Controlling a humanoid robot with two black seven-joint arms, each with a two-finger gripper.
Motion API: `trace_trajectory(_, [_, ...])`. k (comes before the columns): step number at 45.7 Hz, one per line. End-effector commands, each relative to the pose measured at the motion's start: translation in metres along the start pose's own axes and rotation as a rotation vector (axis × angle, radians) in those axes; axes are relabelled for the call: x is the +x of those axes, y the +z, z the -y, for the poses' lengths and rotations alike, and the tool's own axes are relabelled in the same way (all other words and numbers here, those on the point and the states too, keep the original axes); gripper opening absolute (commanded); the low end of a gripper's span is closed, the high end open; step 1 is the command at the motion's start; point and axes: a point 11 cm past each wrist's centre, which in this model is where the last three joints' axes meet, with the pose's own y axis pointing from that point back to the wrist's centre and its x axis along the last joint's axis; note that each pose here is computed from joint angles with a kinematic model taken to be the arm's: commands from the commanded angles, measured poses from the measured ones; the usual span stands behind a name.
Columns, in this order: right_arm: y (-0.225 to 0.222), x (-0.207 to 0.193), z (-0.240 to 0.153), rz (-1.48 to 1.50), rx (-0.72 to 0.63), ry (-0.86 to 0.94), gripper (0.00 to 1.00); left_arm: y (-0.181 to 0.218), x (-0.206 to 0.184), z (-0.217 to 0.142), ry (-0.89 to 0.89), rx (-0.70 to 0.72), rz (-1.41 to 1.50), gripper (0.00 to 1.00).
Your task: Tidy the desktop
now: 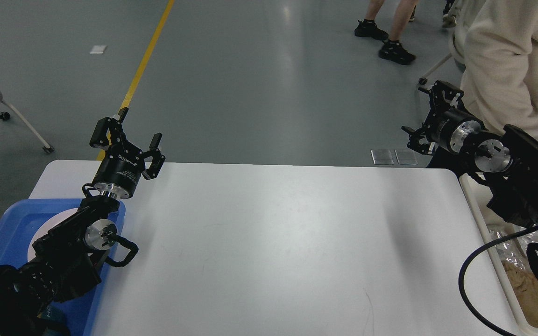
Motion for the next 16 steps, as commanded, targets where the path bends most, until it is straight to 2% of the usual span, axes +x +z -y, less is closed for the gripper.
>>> trace_trajectory(1, [0.012, -0.011, 0.005, 0.009, -0.018, -0.017, 1.00, 0.000, 0.000, 0.000, -0.002, 0.000, 0.000, 0.96])
trace_trajectory(16, [0.020, -0.035, 0.014, 0.016, -0.033, -0.058, 1.00, 0.000, 0.000, 0.000, 0.000, 0.000, 0.000, 0.97])
